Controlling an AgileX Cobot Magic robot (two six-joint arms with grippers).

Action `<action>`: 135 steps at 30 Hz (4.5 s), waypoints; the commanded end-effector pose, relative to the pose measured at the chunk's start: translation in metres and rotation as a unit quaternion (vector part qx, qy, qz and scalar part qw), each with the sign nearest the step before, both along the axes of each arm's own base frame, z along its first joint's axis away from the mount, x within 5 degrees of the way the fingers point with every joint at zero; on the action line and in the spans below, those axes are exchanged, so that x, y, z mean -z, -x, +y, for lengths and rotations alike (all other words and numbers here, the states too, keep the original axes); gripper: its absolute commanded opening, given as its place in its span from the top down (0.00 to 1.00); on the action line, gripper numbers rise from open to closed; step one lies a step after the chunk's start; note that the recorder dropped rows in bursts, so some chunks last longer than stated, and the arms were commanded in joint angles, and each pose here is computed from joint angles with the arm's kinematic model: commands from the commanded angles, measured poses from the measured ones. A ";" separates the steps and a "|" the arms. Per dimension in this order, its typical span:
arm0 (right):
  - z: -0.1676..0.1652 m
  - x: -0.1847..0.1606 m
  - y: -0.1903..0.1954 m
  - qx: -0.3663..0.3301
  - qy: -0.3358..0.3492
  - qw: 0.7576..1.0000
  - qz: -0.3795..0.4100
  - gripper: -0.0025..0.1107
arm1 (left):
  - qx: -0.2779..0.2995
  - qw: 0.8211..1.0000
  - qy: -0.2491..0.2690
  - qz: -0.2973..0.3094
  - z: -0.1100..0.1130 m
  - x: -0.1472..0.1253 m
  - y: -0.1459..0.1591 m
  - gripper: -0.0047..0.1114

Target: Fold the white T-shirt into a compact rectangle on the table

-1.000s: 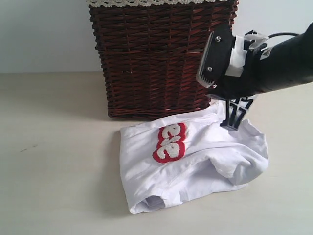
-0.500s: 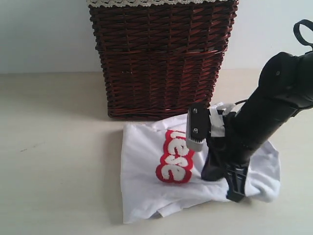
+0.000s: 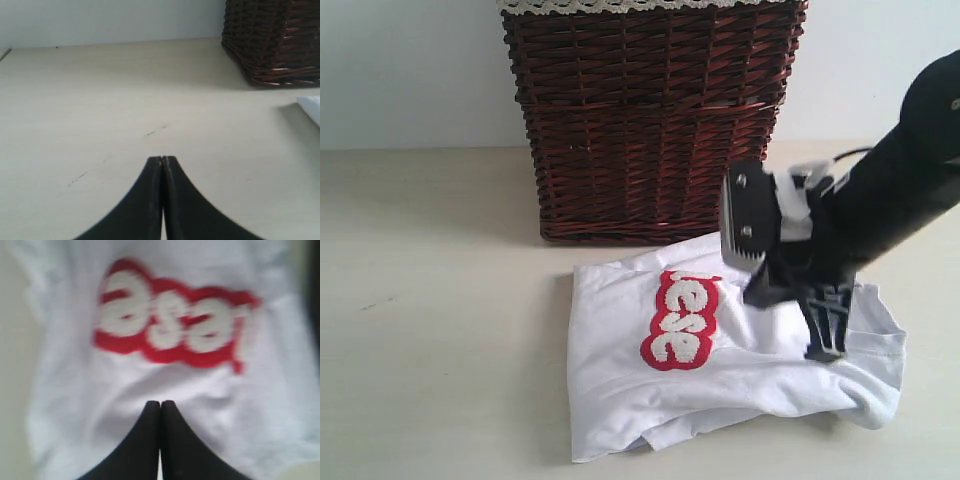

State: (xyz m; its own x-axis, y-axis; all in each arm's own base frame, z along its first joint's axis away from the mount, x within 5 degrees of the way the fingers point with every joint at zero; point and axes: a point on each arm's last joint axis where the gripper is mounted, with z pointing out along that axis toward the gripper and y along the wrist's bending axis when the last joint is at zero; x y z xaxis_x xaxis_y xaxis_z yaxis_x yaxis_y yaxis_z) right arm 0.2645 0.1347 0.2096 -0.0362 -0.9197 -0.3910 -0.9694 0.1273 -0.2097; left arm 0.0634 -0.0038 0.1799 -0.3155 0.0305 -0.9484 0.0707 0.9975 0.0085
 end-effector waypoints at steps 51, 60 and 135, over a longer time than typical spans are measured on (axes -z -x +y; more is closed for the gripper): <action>-0.015 0.058 -0.070 0.213 -0.031 0.967 -0.136 0.52 | -0.001 1.000 0.001 -0.005 0.000 -0.001 0.000 0.96; -0.013 0.039 -0.034 0.167 -0.018 0.986 0.011 0.62 | -0.001 1.000 0.001 -0.005 0.000 -0.001 0.000 0.96; -0.038 0.000 -0.037 0.218 -0.021 0.973 -0.071 0.54 | -0.001 1.000 0.001 -0.005 0.000 -0.001 0.000 0.96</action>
State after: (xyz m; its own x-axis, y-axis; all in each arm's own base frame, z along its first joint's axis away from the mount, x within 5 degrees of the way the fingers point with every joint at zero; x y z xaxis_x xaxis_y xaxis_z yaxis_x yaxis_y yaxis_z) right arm 0.3025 0.0975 0.1910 -0.3690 -0.8446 -0.3880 -0.8226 0.4911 -0.2866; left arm 0.0634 -0.0038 0.1799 -0.3155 0.0305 -0.9484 0.0707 0.9975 0.0085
